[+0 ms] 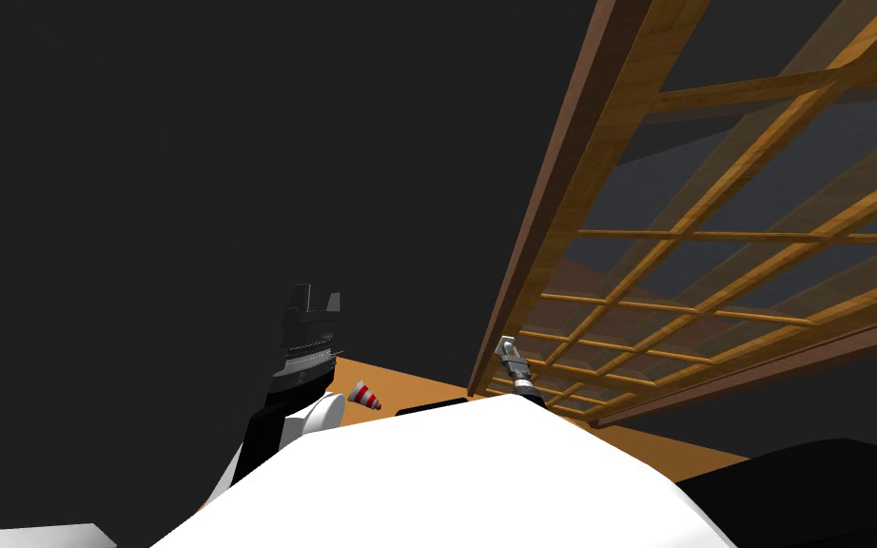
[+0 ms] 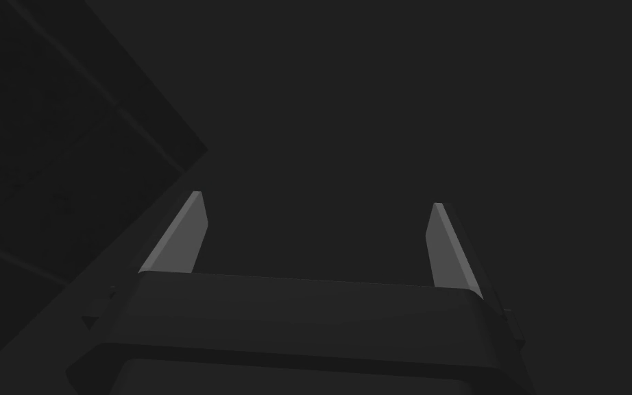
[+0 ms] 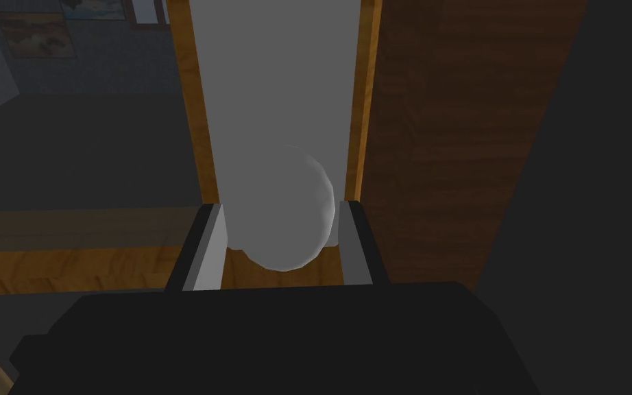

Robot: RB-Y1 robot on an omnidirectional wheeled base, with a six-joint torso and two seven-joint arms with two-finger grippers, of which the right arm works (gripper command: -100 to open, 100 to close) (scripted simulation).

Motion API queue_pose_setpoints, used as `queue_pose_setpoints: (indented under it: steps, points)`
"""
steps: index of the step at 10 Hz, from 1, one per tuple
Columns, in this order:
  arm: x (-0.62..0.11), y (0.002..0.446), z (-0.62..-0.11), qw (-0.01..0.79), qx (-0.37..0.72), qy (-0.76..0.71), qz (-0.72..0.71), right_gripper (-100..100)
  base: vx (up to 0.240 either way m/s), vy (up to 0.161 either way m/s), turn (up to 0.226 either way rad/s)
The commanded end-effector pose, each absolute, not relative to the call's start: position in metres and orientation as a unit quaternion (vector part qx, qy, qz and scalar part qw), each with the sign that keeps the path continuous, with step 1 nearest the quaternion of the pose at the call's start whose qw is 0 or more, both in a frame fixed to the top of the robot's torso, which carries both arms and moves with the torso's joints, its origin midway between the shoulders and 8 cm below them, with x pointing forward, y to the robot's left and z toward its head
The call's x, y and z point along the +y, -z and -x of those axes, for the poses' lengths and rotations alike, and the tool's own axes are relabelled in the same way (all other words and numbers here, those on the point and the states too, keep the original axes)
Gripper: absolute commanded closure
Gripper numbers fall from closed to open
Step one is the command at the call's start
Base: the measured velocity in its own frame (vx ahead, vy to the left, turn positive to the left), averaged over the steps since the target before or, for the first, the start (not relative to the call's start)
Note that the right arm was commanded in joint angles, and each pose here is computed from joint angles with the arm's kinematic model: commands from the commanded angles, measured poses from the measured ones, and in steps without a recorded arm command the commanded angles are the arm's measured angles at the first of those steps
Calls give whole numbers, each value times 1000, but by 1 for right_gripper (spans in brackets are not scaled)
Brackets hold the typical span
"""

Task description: Pull the door open

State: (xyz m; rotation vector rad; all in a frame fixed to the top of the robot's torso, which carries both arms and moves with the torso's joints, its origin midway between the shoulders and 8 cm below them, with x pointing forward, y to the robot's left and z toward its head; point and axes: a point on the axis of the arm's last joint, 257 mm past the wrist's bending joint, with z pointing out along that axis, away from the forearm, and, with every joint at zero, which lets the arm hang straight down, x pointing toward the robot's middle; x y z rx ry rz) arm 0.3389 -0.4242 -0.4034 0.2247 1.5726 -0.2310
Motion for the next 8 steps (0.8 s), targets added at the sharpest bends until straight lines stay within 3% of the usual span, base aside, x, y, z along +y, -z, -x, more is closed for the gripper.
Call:
queue_pose_setpoints:
  steps: [1, 8]
  points:
    - [-421, 405, -340, 694, 706, 101, -100, 100, 0, 0, 0]
    - [-427, 402, -342, 702, 693, 56, -155, 100, -41, -5, 30]
